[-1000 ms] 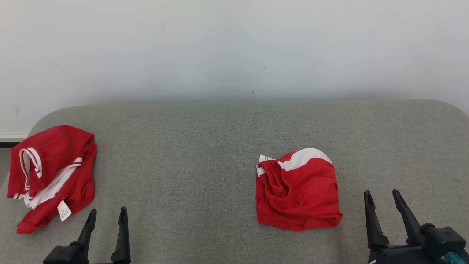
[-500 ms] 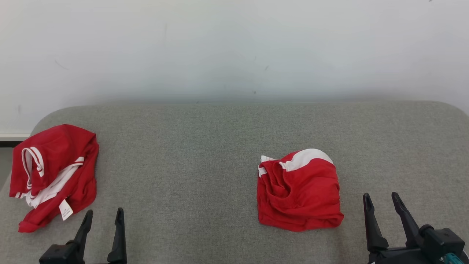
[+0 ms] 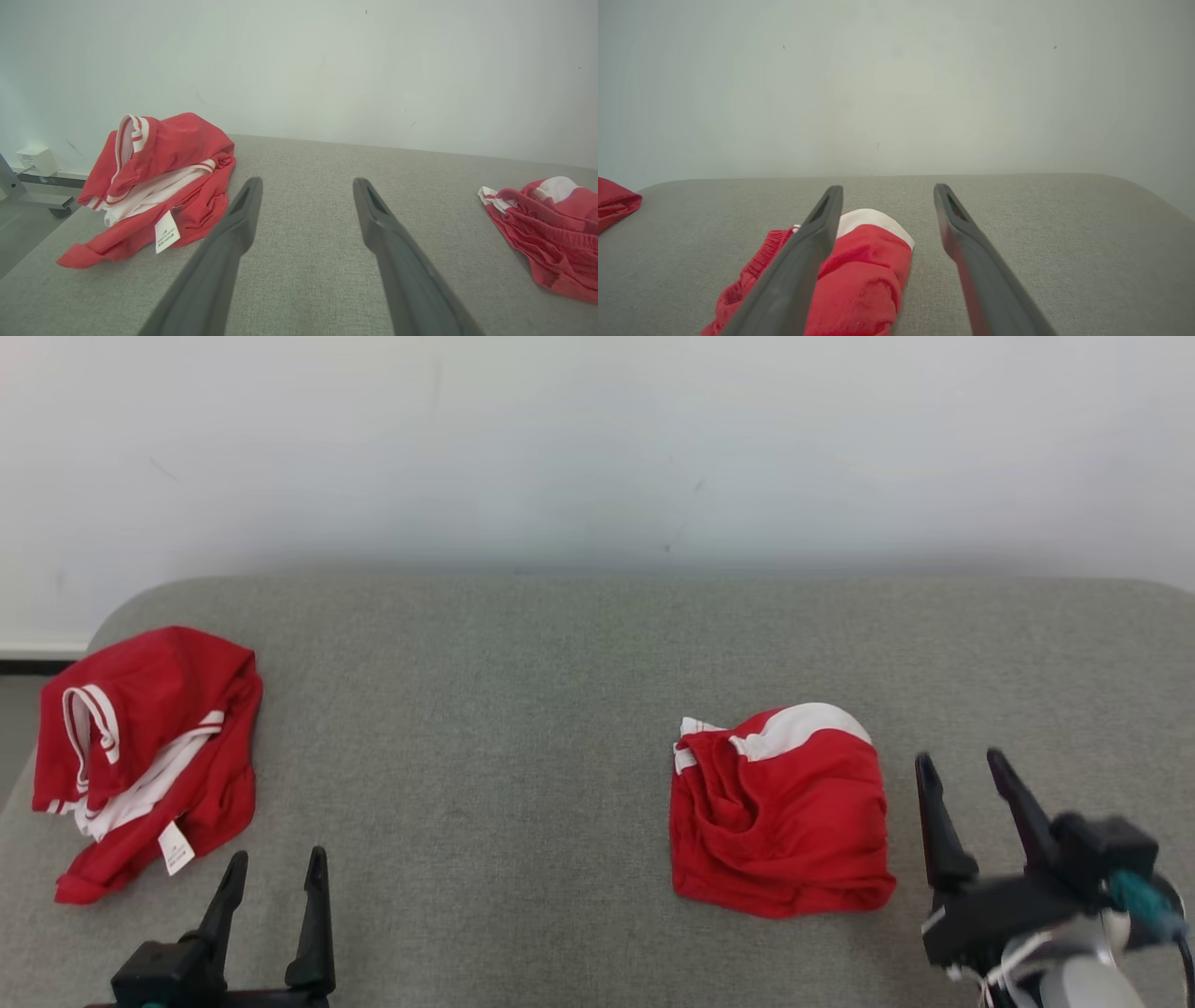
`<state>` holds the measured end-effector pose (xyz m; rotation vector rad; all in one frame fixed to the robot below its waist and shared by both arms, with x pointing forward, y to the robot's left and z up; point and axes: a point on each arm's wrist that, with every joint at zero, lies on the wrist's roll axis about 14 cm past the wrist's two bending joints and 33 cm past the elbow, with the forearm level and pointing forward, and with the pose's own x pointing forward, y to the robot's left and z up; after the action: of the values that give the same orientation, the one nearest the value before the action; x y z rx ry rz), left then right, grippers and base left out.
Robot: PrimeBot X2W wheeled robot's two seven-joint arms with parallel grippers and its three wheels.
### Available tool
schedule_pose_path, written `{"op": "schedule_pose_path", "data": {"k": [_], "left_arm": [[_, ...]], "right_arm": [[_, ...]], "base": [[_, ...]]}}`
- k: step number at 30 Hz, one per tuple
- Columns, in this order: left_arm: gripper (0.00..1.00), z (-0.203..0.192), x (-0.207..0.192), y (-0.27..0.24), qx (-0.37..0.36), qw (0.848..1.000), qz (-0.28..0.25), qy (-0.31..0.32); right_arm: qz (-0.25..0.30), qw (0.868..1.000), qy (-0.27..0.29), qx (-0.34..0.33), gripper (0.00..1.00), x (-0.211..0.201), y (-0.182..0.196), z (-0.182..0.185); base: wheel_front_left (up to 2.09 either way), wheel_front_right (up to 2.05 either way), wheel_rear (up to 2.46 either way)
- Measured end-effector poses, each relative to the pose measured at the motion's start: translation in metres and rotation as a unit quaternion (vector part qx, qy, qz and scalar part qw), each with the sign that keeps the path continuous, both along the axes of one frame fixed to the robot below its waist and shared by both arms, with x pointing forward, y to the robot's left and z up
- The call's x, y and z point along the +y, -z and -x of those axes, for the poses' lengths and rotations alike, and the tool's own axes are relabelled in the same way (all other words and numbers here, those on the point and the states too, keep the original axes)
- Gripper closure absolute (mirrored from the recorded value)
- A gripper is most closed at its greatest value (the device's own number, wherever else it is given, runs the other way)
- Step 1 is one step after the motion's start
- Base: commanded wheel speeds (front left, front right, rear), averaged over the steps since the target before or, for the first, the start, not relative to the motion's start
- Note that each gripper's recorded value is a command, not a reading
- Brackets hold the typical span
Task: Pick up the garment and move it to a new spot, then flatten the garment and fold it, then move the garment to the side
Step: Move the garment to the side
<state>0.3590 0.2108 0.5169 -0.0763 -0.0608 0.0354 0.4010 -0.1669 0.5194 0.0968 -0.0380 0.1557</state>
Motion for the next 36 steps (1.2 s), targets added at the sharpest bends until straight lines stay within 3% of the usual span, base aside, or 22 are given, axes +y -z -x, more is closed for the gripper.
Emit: {"op": "schedule_pose_path", "data": {"k": [5, 11, 19, 25, 26, 28, 36], "left_arm": [[0.00, -0.006, 0.001, 0.004, 0.003, 1.000, 0.001, -0.004], [0.00, -0.010, 0.004, 0.011, 0.011, 1.000, 0.003, -0.013], [0.00, -0.013, 0.015, 0.029, 0.033, 0.999, 0.004, -0.031], [0.00, -0.016, 0.016, 0.031, 0.034, 0.999, 0.004, -0.035], [0.00, -0.017, 0.014, 0.032, 0.035, 0.999, 0.004, -0.032], [0.00, -0.020, 0.013, 0.032, 0.033, 0.999, 0.005, -0.029], [0.00, -0.034, 0.002, 0.032, 0.029, 1.000, 0.003, -0.012]], "right_arm": [[0.017, 0.999, -0.016, 0.027, 0.00, 0.007, 0.007, -0.034], [0.035, 0.994, -0.024, 0.097, 0.00, 0.011, 0.044, -0.059], [0.035, 0.980, -0.026, 0.195, 0.00, 0.016, 0.116, -0.056], [0.030, 0.975, -0.028, 0.220, 0.02, 0.021, 0.135, -0.049], [0.023, 0.974, -0.028, 0.222, 0.41, 0.023, 0.136, -0.049], [0.020, 0.975, -0.030, 0.221, 1.00, 0.025, 0.135, -0.050], [0.072, 0.976, -0.051, 0.199, 1.00, 0.017, 0.121, -0.076]], "base": [[0.00, 0.00, 0.00], [0.00, 0.00, 0.00], [0.00, 0.00, 0.00], [0.00, 0.00, 0.00], [0.00, 0.00, 0.00], [0.00, 0.00, 0.00], [0.00, 0.00, 0.00]]}}
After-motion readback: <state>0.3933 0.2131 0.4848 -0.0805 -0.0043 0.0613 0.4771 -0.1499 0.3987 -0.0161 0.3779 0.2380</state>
